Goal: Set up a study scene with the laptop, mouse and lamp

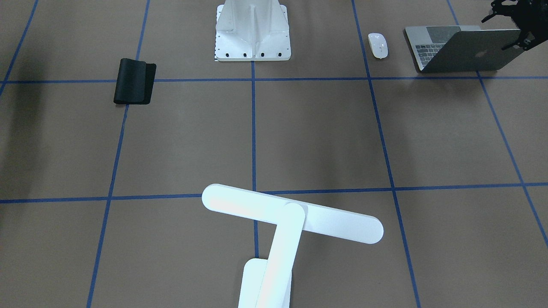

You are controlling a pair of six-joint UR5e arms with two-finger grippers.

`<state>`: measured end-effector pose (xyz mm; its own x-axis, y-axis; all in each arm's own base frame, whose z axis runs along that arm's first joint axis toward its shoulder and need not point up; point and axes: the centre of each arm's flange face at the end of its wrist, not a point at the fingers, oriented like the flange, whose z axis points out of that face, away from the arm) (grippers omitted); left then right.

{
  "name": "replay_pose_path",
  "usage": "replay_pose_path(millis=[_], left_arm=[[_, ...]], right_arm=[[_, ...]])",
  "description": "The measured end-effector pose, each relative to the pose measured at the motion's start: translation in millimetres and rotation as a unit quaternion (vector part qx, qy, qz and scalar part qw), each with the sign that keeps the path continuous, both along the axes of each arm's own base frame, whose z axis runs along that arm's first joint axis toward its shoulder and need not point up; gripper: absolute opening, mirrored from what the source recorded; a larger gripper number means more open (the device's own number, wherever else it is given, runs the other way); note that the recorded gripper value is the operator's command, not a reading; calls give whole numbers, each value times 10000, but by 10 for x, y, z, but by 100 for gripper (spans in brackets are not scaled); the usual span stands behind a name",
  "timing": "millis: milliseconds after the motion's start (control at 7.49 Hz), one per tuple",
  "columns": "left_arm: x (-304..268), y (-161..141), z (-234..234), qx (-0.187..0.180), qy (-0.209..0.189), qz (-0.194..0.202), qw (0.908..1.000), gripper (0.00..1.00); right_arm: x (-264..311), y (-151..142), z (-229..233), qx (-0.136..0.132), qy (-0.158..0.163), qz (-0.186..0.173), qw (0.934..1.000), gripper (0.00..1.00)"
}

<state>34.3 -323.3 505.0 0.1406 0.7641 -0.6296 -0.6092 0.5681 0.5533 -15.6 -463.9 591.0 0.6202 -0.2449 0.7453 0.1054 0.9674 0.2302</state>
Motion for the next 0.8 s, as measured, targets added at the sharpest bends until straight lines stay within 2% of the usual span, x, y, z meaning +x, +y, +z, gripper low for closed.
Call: replay_pose_path(millis=[134,267,401,668,801], left_arm=[[-4,-3,4,373,7,264,9990,97],[31,-3,12,570,-4,462,9973,97],[99,4,48,604,-16,619,9963,97],[205,9,225,442,-57,807,9957,96],[238,16,277,375,-64,858,9956,92]], right_arm=[[-1,-3,-2,1,0,1,10000,100],[-2,-6,1,3,12,1,10000,100],[-4,-15,7,18,74,9,10000,100],[-11,-84,16,67,243,41,9997,100],[-25,-111,16,79,278,37,9996,100]])
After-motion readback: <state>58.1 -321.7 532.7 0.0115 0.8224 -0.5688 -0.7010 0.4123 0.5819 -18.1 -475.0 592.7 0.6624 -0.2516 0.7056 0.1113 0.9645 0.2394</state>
